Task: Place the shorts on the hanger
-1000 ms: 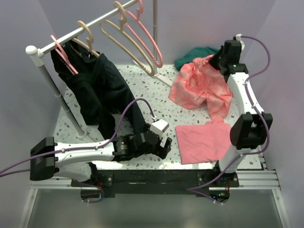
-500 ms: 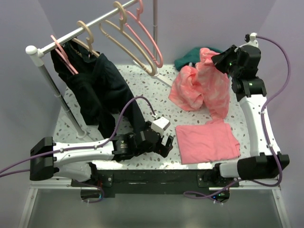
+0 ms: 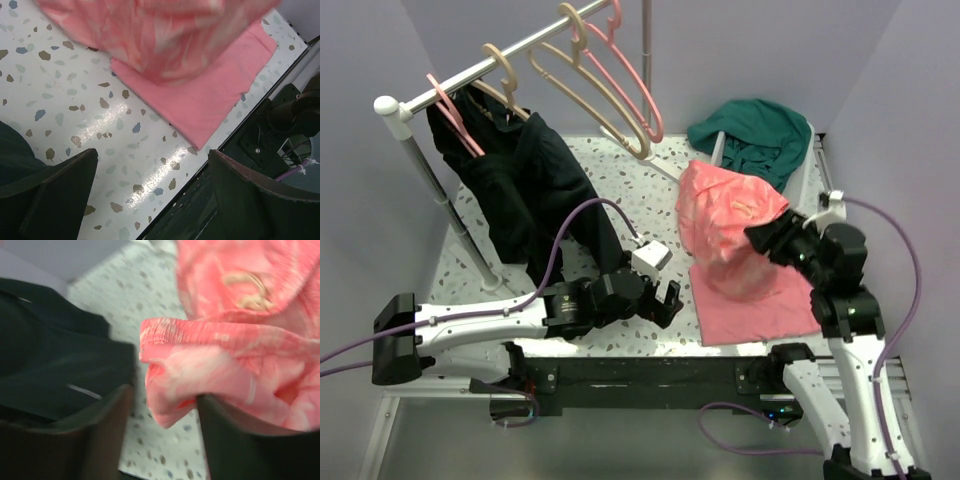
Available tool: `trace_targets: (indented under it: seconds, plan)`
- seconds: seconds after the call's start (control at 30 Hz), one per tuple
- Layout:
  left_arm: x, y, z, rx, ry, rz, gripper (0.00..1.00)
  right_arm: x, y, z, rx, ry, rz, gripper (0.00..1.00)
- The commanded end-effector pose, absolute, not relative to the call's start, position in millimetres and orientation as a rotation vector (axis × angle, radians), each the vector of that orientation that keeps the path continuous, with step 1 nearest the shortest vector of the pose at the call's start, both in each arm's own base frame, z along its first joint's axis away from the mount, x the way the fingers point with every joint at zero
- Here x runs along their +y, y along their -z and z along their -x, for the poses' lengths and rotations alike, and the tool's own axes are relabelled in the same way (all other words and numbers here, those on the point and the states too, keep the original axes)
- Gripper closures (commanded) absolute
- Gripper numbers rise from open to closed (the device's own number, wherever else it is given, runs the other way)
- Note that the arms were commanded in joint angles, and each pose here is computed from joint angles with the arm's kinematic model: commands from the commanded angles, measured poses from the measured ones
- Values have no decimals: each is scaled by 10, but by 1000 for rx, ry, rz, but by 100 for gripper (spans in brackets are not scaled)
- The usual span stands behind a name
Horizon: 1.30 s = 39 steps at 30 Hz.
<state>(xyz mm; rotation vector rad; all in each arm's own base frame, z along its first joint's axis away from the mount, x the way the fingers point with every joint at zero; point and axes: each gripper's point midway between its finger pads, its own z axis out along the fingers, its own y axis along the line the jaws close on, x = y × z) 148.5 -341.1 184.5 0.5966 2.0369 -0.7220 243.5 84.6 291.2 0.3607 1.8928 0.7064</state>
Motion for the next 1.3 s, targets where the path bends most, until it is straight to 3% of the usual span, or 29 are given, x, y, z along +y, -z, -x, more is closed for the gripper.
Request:
trace_targets:
  seconds: [0.0, 0.03, 0.07, 0.37, 0.53, 0.7, 0.87, 0.97, 1.03, 1.13, 1.27]
  plan:
    - [-3429, -2008, -1597, 2009, 725, -546, 5, 515, -2089, -2029, 2101, -463, -493, 27]
    - [-3439, -1990, -1601, 2015, 724, -550, 5, 441, -2079, -1956, 2098, -421, -521, 16]
    - [-3447, -1956, -1610, 2028, 721, -543, 7, 389, -2083, -1947, 2089, -394, -548, 15]
    - [-3499, -1673, -1727, 2132, 663, -513, 14, 432, -1786, -2375, 2196, -363, -547, 14]
    - [-3680, -1636, -1913, 2134, 722, -483, 21, 305, -1761, -2784, 2152, -273, -601, 19]
    - [-3906, -1423, -2176, 2198, 634, -440, 32, 303, -1575, -3072, 2205, -238, -622, 35]
    - [-4025, -1208, -2453, 2267, 579, -322, 44, 300, -1530, -3148, 2192, -238, -629, 36]
    - [-4106, -1093, -2569, 2277, 553, -309, 42, 405, -1521, -3168, 2196, -306, -591, 35]
    - [-4178, -1100, -2627, 2279, 538, -302, 31, 470, -1434, -3129, 2217, -347, -585, 35]
    - [-4085, -920, -2706, 2317, 432, -252, 27, 508, -1281, -3002, 2263, -358, -585, 36]
    - [-3976, -800, -2737, 2325, 500, -199, 26, 471, -1274, -2842, 2249, -347, -577, 36]
